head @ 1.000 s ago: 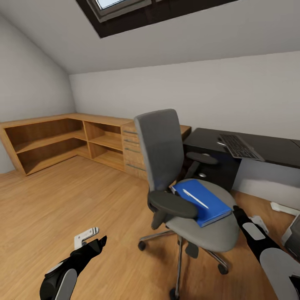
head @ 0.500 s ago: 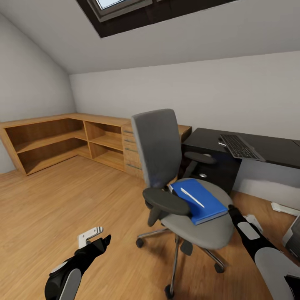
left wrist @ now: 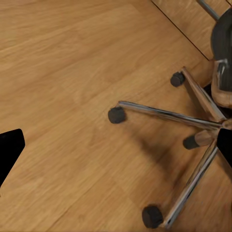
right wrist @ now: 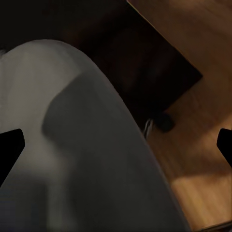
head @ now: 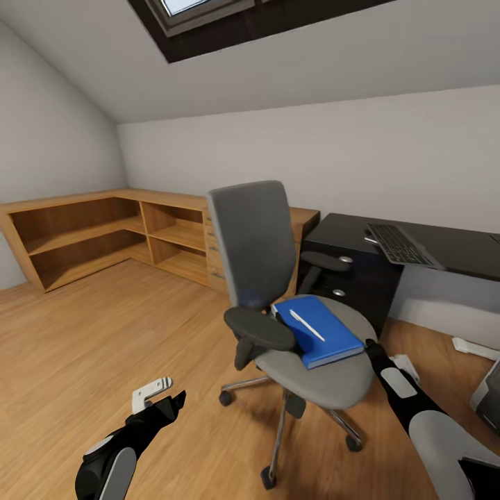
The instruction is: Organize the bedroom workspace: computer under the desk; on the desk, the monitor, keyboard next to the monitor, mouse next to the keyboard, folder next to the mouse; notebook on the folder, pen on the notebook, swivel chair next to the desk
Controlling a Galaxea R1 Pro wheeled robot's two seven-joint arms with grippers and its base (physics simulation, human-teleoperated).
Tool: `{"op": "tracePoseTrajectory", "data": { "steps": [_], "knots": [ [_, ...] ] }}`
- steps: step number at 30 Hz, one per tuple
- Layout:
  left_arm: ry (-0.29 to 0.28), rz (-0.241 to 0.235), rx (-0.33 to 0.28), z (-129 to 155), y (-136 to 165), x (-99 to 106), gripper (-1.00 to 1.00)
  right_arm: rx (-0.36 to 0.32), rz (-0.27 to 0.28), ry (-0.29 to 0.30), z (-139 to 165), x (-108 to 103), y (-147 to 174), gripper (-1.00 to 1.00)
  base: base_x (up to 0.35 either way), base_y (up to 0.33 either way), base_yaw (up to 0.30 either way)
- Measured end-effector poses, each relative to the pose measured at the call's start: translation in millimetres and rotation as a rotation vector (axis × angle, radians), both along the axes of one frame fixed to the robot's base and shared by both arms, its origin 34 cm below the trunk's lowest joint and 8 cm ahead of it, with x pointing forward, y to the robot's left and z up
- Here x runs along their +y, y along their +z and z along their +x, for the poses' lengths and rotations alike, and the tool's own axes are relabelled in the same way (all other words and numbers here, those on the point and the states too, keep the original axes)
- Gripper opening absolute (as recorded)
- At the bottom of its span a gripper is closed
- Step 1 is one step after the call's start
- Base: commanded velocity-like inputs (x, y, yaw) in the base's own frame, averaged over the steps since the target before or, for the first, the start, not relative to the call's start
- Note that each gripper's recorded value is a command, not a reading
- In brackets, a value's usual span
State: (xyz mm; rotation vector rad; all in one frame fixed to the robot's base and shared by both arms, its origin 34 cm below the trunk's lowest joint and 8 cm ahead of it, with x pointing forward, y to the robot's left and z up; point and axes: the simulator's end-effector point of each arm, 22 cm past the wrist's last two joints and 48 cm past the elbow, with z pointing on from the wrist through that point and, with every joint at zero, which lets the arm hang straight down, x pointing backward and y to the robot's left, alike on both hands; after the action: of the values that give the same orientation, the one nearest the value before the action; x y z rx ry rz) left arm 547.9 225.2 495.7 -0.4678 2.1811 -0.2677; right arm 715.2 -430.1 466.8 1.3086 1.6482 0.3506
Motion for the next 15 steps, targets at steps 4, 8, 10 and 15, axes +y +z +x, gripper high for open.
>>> {"op": "tracePoseTrajectory", "data": {
  "steps": [4,8,10,15],
  "knots": [
    [0.001,0.000,-0.001,0.1,0.1,0.0,1.00,0.002,-0.019,0.006,0.2,-1.7,1.3,1.00,0.000,0.000,0.217],
    [0.000,0.000,0.000,0.0,-0.1,-0.1,1.00,-0.011,0.029,-0.020,0.1,-0.2,0.2,1.00,0.000,0.000,0.268],
    [0.001,0.000,0.001,-0.2,-0.5,-0.1,1.00,-0.013,0.028,-0.019,0.3,-0.1,0.6,1.00,0.000,0.000,0.275],
    [0.001,0.001,0.002,-0.3,-0.8,0.2,1.00,-0.015,0.026,-0.019,0.9,-0.6,1.9,1.00,0.000,0.000,0.276]
  ]
}}
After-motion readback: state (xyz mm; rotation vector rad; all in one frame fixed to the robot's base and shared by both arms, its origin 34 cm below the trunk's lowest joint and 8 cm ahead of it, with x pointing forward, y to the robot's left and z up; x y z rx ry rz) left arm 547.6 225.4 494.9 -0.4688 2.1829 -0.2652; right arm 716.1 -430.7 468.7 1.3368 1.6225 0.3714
